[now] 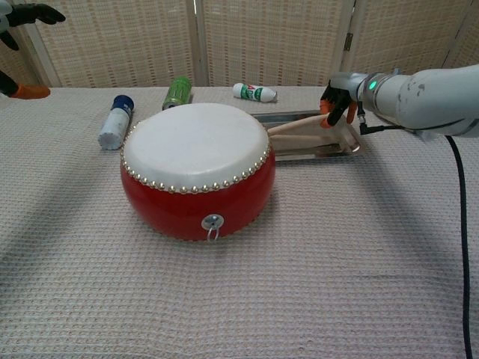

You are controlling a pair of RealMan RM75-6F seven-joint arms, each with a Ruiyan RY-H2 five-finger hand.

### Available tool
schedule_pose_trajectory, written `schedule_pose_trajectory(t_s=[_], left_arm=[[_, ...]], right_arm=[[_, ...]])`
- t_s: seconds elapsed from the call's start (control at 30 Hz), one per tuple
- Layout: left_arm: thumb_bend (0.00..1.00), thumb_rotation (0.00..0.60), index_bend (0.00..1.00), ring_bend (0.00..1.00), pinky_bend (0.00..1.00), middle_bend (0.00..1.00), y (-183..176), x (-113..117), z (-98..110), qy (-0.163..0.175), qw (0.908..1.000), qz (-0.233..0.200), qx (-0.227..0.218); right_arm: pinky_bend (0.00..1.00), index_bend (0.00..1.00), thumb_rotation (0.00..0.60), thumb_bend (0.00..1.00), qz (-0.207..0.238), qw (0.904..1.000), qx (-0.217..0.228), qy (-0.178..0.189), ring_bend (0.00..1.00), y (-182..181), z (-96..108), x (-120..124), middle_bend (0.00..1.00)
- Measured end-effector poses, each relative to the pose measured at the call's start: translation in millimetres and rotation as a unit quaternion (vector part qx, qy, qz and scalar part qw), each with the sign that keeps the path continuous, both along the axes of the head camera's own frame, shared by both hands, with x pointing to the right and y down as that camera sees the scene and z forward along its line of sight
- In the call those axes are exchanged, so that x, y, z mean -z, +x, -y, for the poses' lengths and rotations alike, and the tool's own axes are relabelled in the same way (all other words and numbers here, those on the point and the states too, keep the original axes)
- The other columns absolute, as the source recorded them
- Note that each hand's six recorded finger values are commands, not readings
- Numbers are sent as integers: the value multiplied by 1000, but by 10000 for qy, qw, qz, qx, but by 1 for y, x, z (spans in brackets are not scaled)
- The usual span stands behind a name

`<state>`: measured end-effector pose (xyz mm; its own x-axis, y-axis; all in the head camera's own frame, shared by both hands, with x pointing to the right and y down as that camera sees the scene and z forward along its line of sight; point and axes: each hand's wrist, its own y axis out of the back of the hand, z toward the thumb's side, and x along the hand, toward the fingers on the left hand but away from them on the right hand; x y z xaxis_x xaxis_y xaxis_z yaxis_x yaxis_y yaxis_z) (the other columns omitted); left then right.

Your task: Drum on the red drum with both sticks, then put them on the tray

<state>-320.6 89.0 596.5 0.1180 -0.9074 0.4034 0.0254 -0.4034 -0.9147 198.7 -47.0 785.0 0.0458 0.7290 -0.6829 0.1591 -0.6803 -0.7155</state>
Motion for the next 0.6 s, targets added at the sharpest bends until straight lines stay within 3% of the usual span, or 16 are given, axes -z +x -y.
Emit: schedule_pose_trajectory(t_s=[0.27,0.6], left_arm=[[318,600,0,13,225,15,1,2,-2,15,10000,-21,-30],[319,600,0,16,224,31,-15,12,-6,163,9998,-36,81]], right_arm=[[428,286,600,269,-14,9996,-83,287,311,28,14,17,435],[428,334,600,268,244,9976,40,647,310,61,9,49,434]])
